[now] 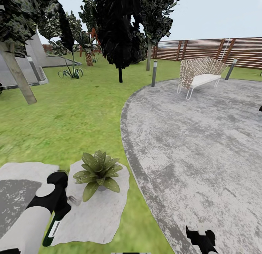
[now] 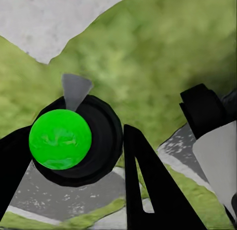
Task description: Pick up the pesticide atomizer in the garden and spray insectifuge to fully cover both potted plants in the garden.
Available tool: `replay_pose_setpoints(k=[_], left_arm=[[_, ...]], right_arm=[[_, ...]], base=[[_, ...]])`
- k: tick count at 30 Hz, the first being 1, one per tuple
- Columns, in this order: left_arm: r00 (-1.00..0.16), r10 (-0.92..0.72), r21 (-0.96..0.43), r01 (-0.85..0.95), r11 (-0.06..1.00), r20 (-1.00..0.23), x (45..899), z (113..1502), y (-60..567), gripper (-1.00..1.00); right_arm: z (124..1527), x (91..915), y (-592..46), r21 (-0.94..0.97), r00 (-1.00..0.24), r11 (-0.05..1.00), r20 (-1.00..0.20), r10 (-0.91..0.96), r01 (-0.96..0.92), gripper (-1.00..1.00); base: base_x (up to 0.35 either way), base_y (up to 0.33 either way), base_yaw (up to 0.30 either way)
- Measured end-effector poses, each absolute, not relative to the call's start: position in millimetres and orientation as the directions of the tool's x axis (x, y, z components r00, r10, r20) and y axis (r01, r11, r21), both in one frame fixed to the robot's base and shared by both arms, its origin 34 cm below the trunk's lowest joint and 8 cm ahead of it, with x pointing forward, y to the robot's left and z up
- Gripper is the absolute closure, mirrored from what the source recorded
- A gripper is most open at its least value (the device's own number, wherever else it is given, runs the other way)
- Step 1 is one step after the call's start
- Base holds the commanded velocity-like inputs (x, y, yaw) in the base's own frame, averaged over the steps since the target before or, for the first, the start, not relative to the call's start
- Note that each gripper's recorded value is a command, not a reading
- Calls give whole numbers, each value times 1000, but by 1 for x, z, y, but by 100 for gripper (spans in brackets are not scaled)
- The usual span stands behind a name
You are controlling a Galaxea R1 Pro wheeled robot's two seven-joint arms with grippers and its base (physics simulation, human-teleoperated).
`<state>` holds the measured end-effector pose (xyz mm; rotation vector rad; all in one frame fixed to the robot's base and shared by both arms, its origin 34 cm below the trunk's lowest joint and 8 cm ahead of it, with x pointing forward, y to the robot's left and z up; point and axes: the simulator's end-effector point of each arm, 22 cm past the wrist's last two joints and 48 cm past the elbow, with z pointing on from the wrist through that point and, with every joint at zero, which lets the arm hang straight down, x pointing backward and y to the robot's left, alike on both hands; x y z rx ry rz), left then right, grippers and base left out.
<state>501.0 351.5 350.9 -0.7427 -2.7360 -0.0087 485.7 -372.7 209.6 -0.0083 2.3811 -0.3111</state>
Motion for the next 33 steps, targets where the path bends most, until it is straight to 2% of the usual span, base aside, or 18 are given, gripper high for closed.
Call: replay_pose_setpoints(k=[6,13,18,22,28,33], left_arm=[[-839,496,-192,461,867,226,490,340,318,100],[-872,476,-102,466,879,111,532,371,336,100],[-876,462,-50,460,887,140,527,375,369,100],[-872,470,-76,464,882,139,524,370,355,100],[-850,515,-144,500,854,108,523,362,300,100],[-849,517,-138,502,854,113,523,362,302,100]], right_arm=[[210,486,-373,-225,-738,971,-668,-93,82,-100],[210,486,-374,-227,-738,971,-668,-94,81,-100],[210,486,-376,-229,-739,970,-667,-96,82,-100],[210,486,-373,-225,-737,971,-669,-93,81,-100],[210,486,-374,-226,-738,971,-669,-92,83,-100],[210,486,-374,-226,-737,971,-669,-92,83,-100]], base=[[0,0,0],[0,0,0],[0,0,0],[0,0,0],[3,0,0],[187,78,0]])
